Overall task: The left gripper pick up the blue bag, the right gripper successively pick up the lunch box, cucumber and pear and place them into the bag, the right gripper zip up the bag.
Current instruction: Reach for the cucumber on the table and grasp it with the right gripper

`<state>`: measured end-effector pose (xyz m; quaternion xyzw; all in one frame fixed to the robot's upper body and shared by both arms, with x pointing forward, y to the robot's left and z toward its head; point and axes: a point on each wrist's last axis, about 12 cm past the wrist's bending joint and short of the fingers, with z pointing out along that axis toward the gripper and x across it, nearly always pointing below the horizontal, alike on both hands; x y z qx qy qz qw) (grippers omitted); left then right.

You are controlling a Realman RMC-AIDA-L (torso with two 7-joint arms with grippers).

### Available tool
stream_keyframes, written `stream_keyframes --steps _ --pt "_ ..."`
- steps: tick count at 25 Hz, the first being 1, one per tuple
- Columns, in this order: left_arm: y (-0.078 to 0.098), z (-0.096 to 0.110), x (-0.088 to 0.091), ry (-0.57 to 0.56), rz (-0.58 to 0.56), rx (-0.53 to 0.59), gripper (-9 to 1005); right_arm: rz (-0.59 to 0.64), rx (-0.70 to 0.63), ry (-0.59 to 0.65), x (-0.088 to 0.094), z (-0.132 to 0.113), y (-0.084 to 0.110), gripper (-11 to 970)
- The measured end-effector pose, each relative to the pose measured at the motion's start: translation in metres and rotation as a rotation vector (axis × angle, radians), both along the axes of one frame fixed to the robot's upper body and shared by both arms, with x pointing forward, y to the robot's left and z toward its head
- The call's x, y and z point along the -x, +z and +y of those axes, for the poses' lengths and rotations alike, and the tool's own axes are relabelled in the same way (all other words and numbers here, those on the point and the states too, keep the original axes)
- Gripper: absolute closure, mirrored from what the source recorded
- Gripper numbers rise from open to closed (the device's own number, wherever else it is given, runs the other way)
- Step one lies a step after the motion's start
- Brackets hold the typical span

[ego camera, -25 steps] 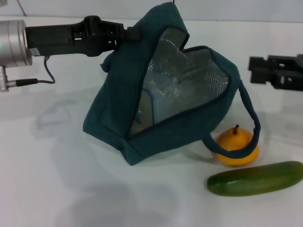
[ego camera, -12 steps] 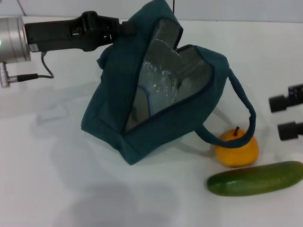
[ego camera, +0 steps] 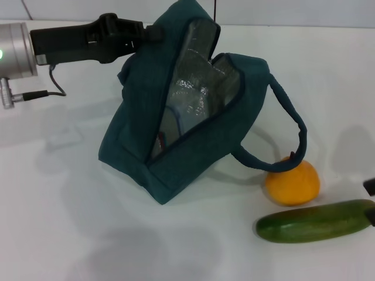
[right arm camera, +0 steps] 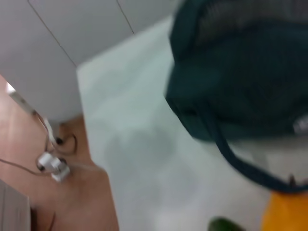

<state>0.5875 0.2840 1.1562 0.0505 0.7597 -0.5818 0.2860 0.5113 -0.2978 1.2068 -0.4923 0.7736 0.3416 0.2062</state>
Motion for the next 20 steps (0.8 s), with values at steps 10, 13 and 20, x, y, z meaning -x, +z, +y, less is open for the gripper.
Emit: stream_keyframes --steps 10,13,20 --pt "0.000 0.002 -0.003 0.031 -0.003 -0.002 924 -0.023 0.179 0.007 -0.021 0.018 -0.005 381" --pt "-0.002 0.000 -0.003 0.034 -0.001 0.002 924 -0.038 0.188 -0.002 -0.027 0.022 -0.005 381" --pt "-0.006 -0.003 -0.002 0.040 0.010 0.011 924 -0.040 0.237 0.049 -0.033 0.030 -0.011 381"
